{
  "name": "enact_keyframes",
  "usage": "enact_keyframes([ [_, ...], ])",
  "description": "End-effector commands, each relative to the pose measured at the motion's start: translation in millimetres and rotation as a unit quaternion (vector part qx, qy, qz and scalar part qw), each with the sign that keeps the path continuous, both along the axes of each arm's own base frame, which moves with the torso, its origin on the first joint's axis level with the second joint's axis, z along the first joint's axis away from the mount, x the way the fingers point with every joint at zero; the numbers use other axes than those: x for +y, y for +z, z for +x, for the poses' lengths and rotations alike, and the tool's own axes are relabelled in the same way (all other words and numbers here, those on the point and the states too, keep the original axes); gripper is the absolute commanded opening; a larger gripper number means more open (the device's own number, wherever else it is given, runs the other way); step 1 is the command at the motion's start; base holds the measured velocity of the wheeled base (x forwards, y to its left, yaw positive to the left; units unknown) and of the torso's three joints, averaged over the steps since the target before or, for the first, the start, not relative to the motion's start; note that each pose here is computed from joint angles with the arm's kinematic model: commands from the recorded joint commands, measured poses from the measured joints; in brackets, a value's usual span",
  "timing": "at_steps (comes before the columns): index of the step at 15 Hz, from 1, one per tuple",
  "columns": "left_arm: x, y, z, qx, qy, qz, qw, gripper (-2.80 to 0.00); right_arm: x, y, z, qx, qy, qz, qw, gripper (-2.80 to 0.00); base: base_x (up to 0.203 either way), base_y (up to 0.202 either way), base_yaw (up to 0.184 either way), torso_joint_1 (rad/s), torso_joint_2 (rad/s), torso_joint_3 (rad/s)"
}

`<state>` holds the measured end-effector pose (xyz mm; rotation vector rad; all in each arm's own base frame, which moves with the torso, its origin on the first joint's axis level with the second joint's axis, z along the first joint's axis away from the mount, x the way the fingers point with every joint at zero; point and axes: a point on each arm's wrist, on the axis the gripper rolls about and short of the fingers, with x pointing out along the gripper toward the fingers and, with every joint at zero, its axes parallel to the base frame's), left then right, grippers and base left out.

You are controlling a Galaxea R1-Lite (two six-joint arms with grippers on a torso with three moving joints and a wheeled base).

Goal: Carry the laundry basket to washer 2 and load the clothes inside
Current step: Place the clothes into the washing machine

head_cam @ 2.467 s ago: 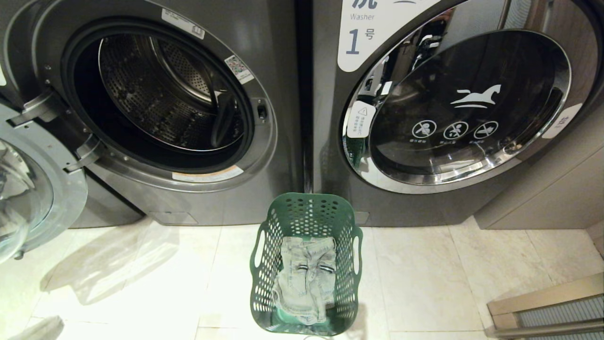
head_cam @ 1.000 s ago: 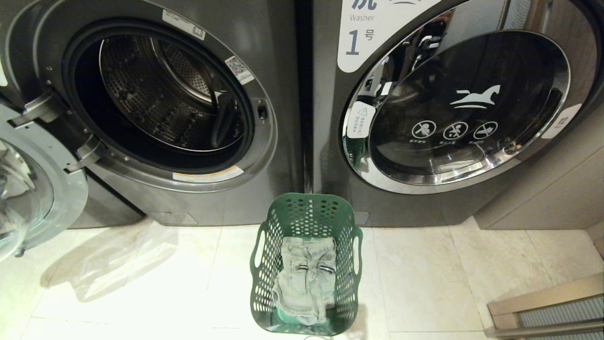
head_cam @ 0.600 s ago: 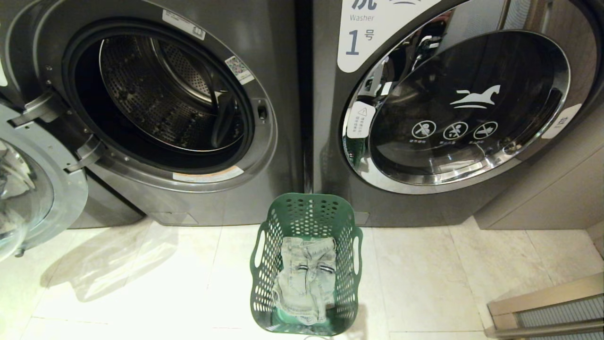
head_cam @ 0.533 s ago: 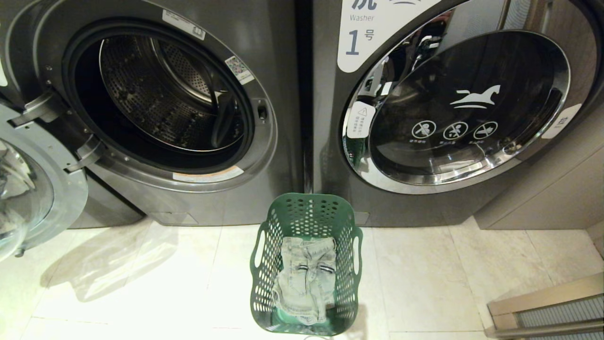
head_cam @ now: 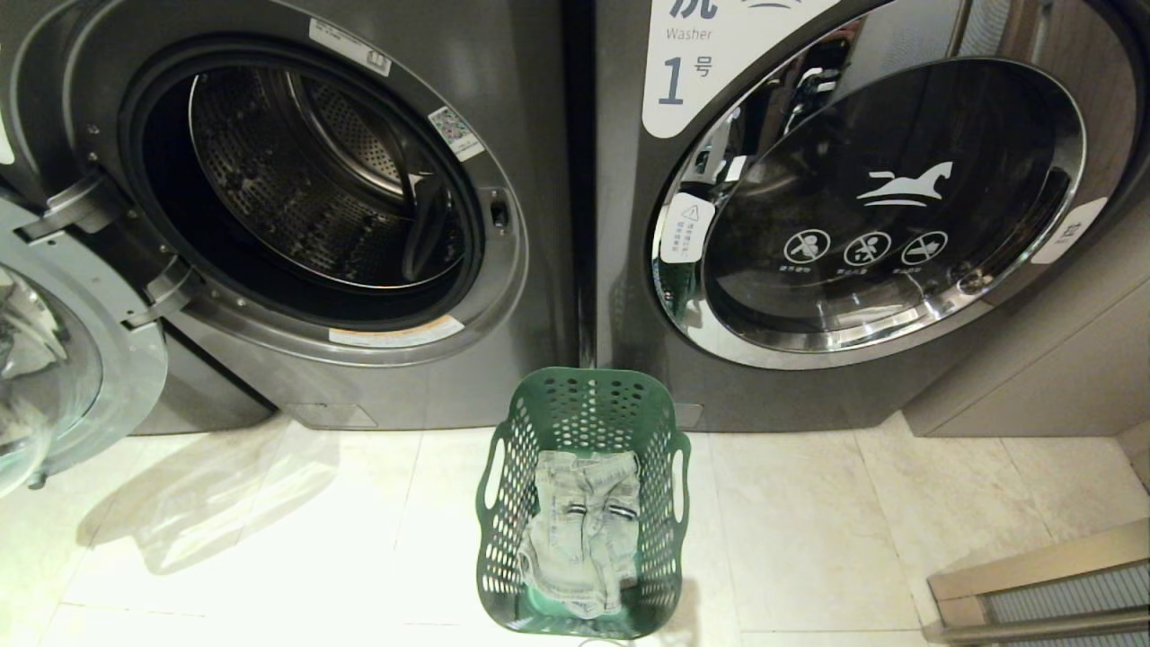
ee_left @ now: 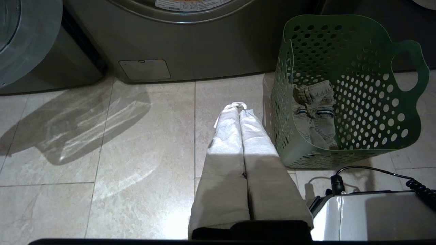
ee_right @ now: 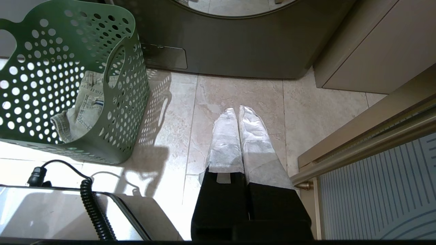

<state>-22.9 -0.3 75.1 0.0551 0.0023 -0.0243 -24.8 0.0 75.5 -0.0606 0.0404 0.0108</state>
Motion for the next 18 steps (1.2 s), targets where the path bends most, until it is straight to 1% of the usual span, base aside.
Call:
enact_keyframes([
  [1, 0.0, 0.5, 0.1, 0.000, 0.000, -0.001, 1.0000, -2.80, 0.0, -0.3, 0.1, 0.001, 0.001, -0.001, 1.000, -2.80, 0.000, 0.000, 0.000, 0.000, 0.00, 0.000],
  [14, 0.0, -0.1, 0.2, 0.002, 0.000, 0.001, 1.0000, -2.80, 0.0, -0.4, 0.1, 0.001, 0.000, 0.000, 1.000, -2.80, 0.000, 0.000, 0.000, 0.000, 0.00, 0.000],
  [18, 0.0, -0.1, 0.2, 0.002, 0.000, 0.001, 1.0000, -2.80, 0.1, -0.2, 0.2, 0.001, 0.003, -0.006, 1.000, -2.80, 0.000, 0.000, 0.000, 0.000, 0.00, 0.000],
])
